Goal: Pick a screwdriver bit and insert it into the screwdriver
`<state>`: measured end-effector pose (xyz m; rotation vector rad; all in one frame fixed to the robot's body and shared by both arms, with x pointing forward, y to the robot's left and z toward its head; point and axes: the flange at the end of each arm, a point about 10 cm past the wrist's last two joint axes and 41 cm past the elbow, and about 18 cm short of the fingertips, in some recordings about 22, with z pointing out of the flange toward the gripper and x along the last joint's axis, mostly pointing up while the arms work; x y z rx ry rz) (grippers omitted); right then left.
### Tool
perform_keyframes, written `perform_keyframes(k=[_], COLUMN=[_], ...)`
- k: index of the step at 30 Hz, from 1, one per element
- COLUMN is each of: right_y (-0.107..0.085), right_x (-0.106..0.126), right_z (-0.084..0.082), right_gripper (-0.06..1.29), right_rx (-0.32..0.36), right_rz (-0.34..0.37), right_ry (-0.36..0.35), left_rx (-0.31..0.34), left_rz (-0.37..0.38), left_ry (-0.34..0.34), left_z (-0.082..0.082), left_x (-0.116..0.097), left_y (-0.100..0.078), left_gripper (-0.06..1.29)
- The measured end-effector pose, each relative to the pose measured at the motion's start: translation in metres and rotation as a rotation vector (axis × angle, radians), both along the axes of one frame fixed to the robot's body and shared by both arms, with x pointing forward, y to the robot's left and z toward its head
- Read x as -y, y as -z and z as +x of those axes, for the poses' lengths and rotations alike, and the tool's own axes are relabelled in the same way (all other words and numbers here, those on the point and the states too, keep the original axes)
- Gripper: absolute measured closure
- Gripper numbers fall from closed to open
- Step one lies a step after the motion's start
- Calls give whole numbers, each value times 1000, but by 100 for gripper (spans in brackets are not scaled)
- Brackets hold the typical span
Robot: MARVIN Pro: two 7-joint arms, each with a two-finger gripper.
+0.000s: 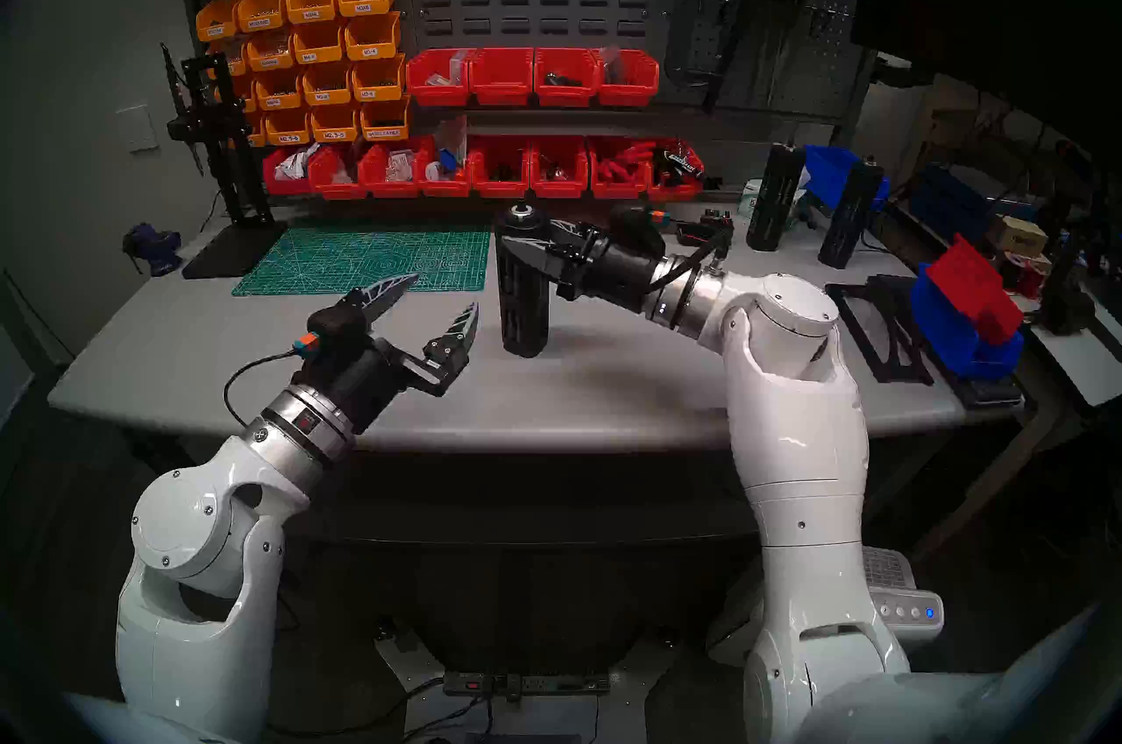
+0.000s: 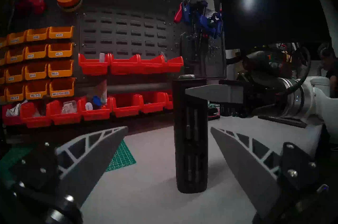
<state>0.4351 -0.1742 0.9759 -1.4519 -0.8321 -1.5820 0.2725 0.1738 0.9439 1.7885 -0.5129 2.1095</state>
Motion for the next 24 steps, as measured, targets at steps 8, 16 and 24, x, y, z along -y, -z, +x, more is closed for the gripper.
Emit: perform_keyframes(k=[8, 16, 24], right_y=[0, 0, 0], right_x=[-1, -2, -2], right_z=[0, 1, 1], right_gripper=[73, 73, 73], right_rx=[-1, -3, -4], right_rz=[1, 4, 6], right_ry=[3, 13, 24], left_rx=[-29, -51, -111], left_rz=[-8, -12, -23], left_ry=[24, 53, 54], left_z=[-5, -8, -7], left_x=[0, 6, 4], left_y=[2, 5, 5], left_gripper=[0, 9, 8])
